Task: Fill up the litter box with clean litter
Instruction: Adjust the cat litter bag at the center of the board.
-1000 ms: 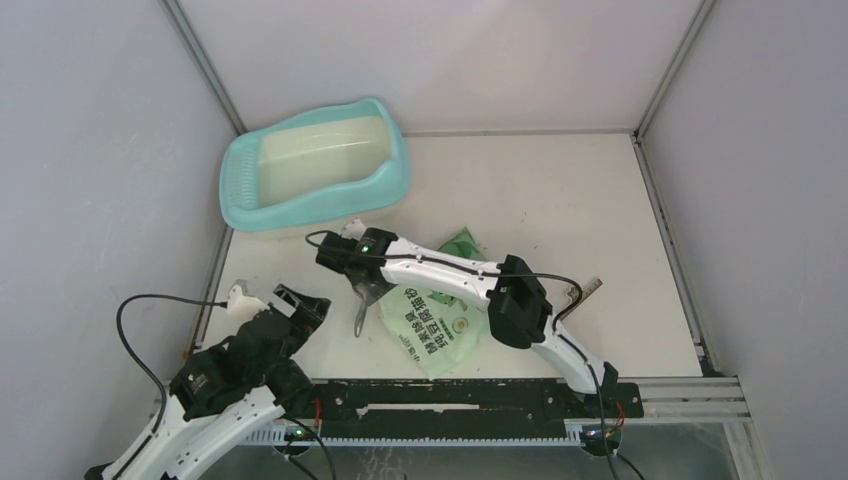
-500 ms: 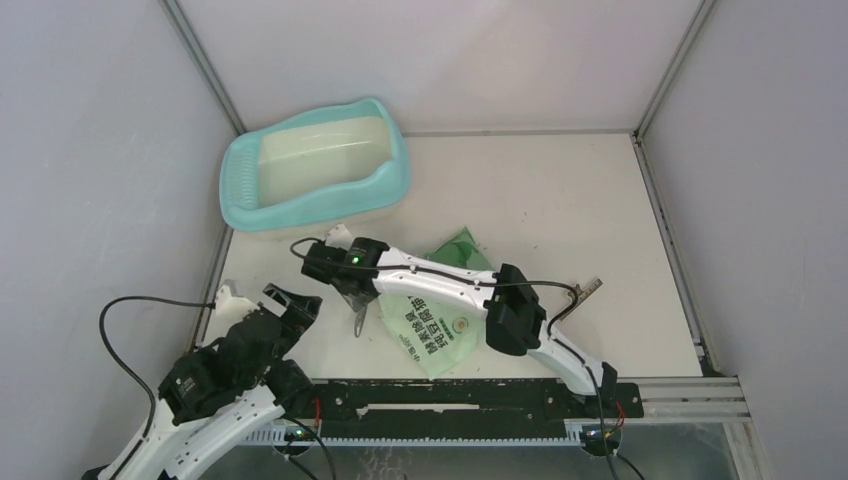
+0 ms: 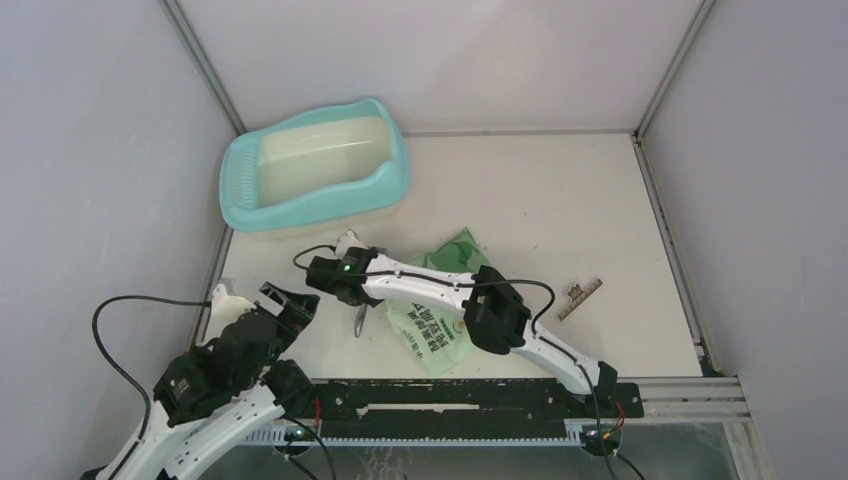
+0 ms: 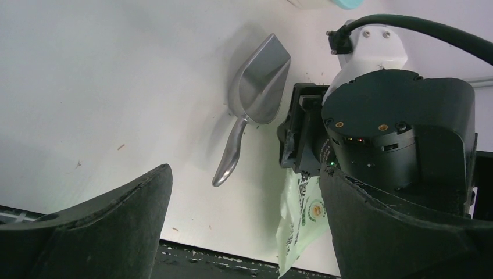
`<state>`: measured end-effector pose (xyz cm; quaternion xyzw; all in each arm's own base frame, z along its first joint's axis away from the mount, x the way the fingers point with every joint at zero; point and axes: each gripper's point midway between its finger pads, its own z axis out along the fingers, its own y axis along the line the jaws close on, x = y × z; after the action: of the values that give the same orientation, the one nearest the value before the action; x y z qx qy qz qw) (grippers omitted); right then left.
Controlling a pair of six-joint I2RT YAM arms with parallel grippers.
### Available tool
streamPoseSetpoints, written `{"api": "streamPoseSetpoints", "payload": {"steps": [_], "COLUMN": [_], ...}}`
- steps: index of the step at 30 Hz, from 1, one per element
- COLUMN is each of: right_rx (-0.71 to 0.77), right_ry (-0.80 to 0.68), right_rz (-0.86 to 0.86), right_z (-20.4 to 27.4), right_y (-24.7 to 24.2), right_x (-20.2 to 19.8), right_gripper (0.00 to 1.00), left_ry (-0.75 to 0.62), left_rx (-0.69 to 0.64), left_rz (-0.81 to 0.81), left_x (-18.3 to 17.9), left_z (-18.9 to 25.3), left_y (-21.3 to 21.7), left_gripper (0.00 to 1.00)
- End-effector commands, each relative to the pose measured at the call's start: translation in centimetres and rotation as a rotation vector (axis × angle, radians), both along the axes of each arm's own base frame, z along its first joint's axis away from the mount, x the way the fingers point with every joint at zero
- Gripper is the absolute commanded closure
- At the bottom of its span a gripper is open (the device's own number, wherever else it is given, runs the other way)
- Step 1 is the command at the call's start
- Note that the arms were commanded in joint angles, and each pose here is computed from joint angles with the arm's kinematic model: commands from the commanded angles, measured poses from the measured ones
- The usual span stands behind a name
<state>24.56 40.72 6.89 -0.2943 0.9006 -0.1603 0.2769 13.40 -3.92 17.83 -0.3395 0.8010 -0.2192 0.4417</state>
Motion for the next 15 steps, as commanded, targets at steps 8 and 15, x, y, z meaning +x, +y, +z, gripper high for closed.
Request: {"api": "streamPoseSetpoints", "payload": {"steps": [8,15], "right_rx": [-0.012,0.214], "right_ry": [-0.102,-0.213], "right_rz": [-0.14,-0.228], "right_z": [4.2,15.1], "right_y": [-4.2,-9.1], "right_x": [4.1,6.7], "right_gripper": [1.0,1.0], "left_ry": [-0.034,-0.037], "left_rx": [0.01,0.011], "left_rz": [-0.004,-0.025], "left_x": [0.6,0.9], "left_z": [1.9,2.1], "left_y": [-0.1,-0.8], "left_gripper": [0.0,0.0]}}
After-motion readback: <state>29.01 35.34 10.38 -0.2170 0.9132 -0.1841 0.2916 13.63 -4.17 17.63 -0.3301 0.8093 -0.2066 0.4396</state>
